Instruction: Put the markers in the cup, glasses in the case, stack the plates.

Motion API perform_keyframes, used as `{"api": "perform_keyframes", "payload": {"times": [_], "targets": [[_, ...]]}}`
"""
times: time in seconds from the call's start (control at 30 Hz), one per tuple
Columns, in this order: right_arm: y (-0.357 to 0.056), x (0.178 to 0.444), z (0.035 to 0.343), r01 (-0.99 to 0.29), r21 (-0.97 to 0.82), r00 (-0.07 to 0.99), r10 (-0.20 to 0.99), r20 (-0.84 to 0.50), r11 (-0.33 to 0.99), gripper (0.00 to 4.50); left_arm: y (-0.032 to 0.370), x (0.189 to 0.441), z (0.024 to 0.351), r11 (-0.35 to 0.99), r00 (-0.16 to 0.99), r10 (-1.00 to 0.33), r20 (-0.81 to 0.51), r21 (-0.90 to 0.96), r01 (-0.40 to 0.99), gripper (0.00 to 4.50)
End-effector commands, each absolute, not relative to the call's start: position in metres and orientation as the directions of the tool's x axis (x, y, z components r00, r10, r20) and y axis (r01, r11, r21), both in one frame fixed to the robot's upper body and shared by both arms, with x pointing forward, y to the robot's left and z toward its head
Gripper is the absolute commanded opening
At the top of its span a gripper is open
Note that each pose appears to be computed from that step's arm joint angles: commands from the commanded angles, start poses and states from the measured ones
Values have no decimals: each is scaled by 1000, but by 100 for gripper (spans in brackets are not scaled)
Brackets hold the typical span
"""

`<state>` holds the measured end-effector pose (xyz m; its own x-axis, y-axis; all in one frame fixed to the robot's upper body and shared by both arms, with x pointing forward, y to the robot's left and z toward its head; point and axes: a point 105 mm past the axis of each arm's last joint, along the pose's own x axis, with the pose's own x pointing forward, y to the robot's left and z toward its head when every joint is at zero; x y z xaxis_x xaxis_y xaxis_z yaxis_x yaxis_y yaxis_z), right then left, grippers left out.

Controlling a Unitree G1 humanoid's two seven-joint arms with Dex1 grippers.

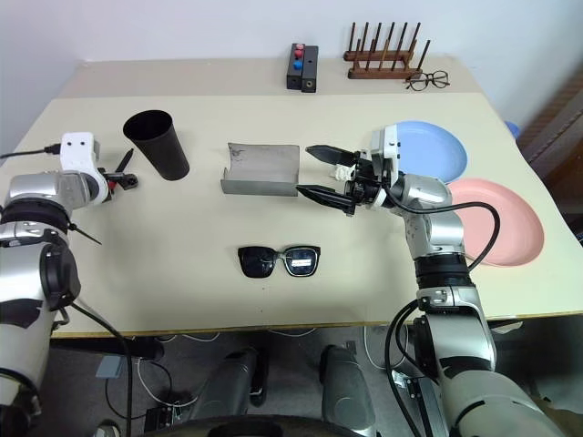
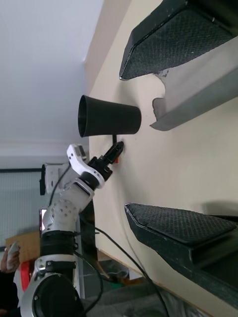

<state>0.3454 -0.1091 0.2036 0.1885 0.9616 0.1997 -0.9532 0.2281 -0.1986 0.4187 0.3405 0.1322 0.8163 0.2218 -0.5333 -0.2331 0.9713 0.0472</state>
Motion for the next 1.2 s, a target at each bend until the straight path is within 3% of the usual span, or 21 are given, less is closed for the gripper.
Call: {"api": "perform_keyframes", "payload": {"times": [0.03,0.23,0.57,0.7,0.87,0.97,1.03,1.2], "targets": [[-116,343,217,-938,-245,192,955,226,247,405,341,421,141,961,822,242,-515,11,-276,317],[-121,344,217,-932,-250,207,952,227,262,405,341,422,143,953,819,248,-517,-23,-303,3],[-124,349,214,-928,-249,223,947,231,279,405,352,422,163,939,858,273,-434,-74,-336,3],[-125,351,213,-926,-248,227,945,235,285,405,384,412,198,870,885,420,-202,-188,-456,3],[-132,356,217,-914,-259,249,935,251,313,405,409,374,251,749,734,662,153,-176,-639,3],[-135,359,219,-907,-263,262,931,256,328,405,389,377,265,817,802,556,217,-316,-481,3],[-137,360,220,-904,-266,268,928,258,335,405,367,379,288,883,823,456,339,-284,-372,3],[-141,362,222,-896,-274,282,924,260,350,405,317,392,323,960,826,253,505,-235,-150,3]]}}
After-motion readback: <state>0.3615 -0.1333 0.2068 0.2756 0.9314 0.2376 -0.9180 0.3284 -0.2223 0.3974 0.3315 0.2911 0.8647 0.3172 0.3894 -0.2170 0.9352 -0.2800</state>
